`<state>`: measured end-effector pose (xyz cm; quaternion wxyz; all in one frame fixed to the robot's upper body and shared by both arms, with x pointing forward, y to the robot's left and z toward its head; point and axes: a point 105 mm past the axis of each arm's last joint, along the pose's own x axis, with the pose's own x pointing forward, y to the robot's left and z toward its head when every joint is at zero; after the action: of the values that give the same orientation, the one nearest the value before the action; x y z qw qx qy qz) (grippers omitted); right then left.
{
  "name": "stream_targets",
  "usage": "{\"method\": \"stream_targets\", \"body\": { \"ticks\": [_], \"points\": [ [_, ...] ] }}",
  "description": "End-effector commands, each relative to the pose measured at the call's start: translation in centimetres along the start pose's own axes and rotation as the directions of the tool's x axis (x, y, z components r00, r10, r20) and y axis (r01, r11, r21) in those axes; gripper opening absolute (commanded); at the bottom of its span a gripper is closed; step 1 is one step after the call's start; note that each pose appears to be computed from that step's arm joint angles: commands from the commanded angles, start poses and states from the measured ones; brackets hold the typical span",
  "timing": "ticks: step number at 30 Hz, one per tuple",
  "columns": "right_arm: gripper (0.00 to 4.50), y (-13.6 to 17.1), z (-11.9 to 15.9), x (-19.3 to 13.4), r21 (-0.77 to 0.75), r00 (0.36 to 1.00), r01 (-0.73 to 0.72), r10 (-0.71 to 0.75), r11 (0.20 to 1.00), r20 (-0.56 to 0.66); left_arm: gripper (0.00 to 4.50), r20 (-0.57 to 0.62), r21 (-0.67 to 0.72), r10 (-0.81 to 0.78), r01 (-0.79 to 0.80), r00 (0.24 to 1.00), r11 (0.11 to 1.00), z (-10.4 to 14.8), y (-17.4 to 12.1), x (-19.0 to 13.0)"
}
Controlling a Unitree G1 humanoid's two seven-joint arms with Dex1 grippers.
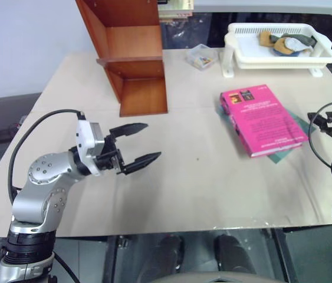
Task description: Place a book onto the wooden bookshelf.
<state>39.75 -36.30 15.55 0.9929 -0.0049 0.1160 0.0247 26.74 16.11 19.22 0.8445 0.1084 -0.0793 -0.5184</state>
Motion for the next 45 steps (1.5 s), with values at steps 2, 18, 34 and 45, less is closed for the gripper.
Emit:
{"method": "stream_targets", "body": {
  "ticks": [2,18,34,45],
  "points": [
    [3.18,0.9,1.5,0.8,0.209,0.999,-0.028,0.02,0.978,0.04,4.44,0.025,0.046,-0.005,0.004,1.0,0.999,1.4,0.0,-0.2],
    [3.18,4.2,0.3,2.8,0.456,0.996,-0.082,0.087,0.886,0.011,4.44,0.018,0.048,0.015,-0.016,1.0,0.999,1.1,0.2,0.0],
    [3.18,9.2,-1.2,2.8,0.387,0.913,-0.354,0.405,0.851,-0.054,4.44,-0.007,0.057,0.041,-0.04,0.999,0.998,0.5,0.3,-0.1],
    [3.18,11.1,-3.1,2.0,0.36,0.83,-0.481,0.547,0.8,-0.106,4.44,-0.013,0.061,0.031,-0.031,0.999,0.998,0.6,0.4,0.0]
  ]
}}
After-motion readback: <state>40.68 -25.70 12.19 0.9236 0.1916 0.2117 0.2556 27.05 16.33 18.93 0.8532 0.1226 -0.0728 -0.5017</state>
